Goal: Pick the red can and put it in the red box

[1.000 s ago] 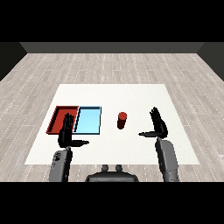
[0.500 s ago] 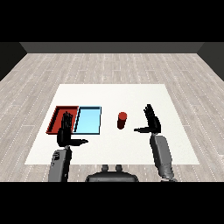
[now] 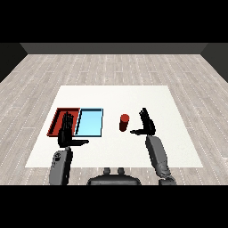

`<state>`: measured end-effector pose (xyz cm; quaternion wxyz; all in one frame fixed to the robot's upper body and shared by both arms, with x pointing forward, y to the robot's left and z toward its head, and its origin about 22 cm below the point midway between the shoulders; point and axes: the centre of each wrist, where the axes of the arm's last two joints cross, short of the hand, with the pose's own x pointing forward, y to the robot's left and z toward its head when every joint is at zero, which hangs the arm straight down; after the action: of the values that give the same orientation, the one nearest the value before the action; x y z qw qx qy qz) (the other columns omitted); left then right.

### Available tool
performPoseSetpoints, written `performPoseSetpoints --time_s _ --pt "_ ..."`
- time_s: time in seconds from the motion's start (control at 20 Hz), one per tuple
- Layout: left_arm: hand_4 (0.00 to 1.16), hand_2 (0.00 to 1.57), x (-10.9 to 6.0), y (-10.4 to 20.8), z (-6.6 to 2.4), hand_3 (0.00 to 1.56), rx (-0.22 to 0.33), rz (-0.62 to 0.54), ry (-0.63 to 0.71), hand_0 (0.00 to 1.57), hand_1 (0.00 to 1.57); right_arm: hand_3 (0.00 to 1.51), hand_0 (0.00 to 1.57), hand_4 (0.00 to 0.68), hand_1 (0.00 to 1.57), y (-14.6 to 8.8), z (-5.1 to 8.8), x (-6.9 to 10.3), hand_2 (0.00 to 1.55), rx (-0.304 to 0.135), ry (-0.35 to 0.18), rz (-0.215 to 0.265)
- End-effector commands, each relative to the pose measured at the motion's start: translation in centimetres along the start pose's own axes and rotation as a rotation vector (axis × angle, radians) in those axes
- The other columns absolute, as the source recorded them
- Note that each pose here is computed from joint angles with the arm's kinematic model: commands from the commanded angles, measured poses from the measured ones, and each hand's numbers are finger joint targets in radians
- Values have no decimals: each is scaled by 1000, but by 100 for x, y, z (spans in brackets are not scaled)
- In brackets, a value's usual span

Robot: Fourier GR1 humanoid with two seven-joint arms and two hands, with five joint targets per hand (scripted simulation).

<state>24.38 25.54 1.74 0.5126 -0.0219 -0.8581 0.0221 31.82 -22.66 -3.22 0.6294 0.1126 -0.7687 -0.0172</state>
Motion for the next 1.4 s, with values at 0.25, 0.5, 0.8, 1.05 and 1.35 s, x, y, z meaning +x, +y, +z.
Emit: performPoseSetpoints --time_s 0.25,0.5,0.8,1.05,1.35 --pt "0 0 27 -22 81 0 -15 12 -13 0 0 0 0 0 0 145 13 -322 0 -3 34 -66" --pt "0 0 10 -12 127 0 -21 11 -17 0 0 0 0 0 0 216 -169 -167 0 1 59 -82" --pt "0 0 -5 14 -14 0 -17 3 -13 0 0 0 0 0 0 408 -220 -320 0 1 58 -100" --pt "0 0 36 -17 141 0 -36 30 -20 0 0 0 0 0 0 613 -206 -295 0 28 69 -114" --pt "0 0 69 -80 -56 0 -15 32 -28 0 0 0 0 0 0 564 -270 -479 0 -1 86 -79"
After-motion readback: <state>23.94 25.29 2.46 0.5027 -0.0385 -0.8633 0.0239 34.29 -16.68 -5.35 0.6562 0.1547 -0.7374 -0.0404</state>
